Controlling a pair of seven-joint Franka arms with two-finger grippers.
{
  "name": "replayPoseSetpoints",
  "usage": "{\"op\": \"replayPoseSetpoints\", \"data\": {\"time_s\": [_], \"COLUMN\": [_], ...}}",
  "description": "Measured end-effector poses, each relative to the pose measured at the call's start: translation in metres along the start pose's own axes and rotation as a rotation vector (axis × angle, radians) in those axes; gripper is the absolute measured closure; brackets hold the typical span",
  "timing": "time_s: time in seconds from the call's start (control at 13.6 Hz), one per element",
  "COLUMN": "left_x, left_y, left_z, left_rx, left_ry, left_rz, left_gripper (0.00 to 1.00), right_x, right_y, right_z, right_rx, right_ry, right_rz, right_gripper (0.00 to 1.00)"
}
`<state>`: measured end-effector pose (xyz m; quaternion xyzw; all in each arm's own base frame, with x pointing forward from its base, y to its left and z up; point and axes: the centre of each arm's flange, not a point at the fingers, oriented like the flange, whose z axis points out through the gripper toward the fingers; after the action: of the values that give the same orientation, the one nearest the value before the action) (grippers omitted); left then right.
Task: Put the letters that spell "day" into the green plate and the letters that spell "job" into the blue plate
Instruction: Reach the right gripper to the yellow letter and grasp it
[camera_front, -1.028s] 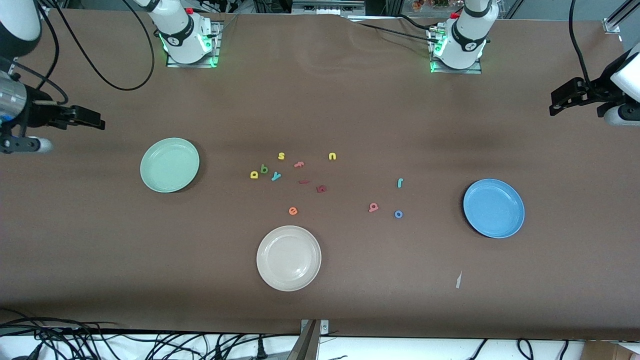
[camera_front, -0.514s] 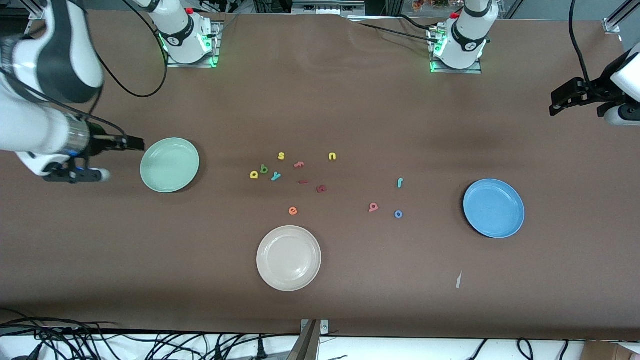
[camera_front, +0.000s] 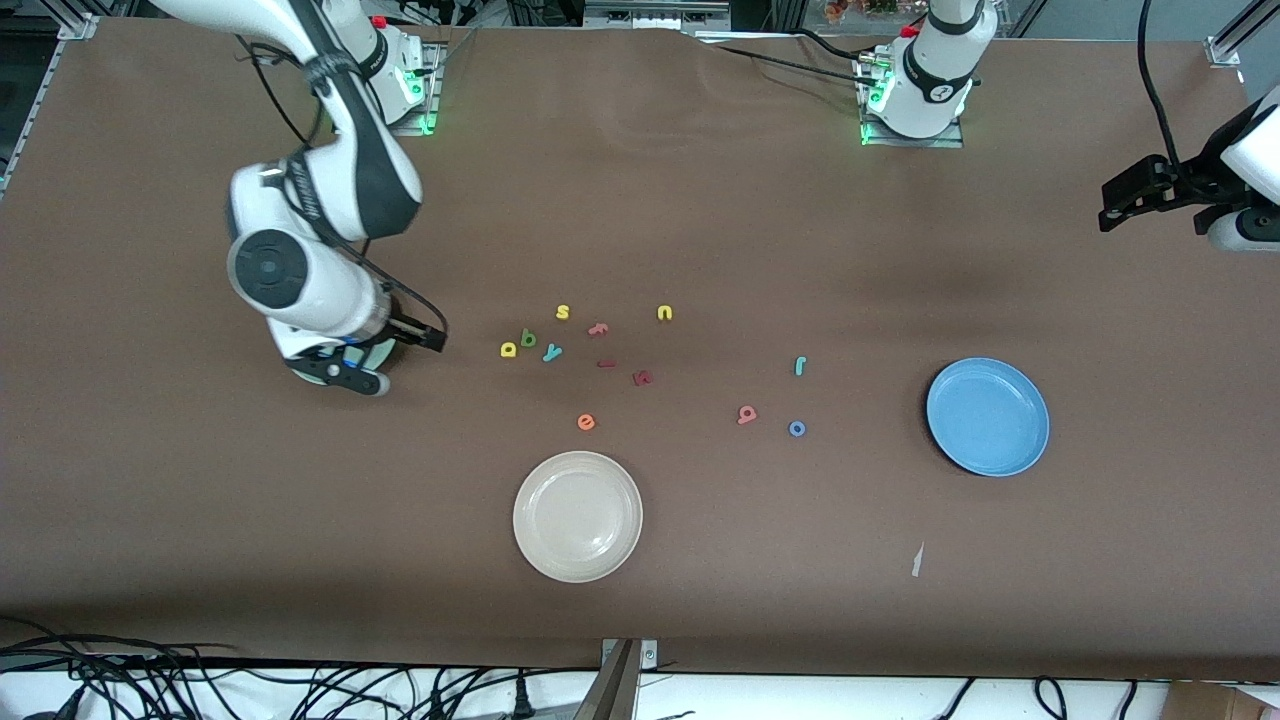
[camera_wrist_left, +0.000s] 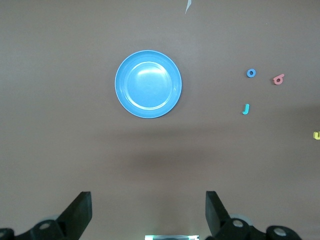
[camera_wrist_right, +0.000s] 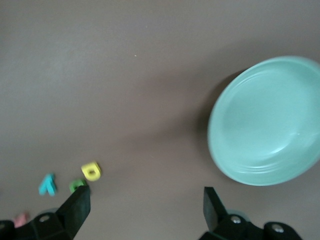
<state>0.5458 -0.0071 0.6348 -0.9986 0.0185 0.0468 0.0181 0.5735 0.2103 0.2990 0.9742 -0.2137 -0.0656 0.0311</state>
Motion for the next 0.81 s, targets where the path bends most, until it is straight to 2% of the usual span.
{"op": "replayPoseSetpoints", "data": {"time_s": [0.22, 0.51, 0.66, 0.81], "left_x": [0.0, 0.004, 0.009, 0.017], "left_y": [0.002, 0.008, 0.015, 0.02], "left_z": [0.0, 0.005, 0.012, 0.023], "left_rx": [-0.001, -0.009, -0.046, -0.111], "left_ry": [0.0, -0.009, -0.022, -0.037], "left_rz": [0.004, 0.015, 0.024, 0.026], "left_gripper": [0.0, 0.0, 0.0, 0.0], "right_x": [-0.022, -0.038, -0.048, -0.058], "right_y": [-0.025, -0.057, -0.066, -0.072], "right_z": [0.044, 0.078, 0.093, 0.107], "right_rx": [-0.001, 0.06, 0.056, 0.038], "right_ry": [0.016, 0.061, 0.059, 0.055], "right_rz": [0.199, 0.497, 0.587, 0.614], "right_gripper": [0.0, 0.01, 0.03, 0.04]}}
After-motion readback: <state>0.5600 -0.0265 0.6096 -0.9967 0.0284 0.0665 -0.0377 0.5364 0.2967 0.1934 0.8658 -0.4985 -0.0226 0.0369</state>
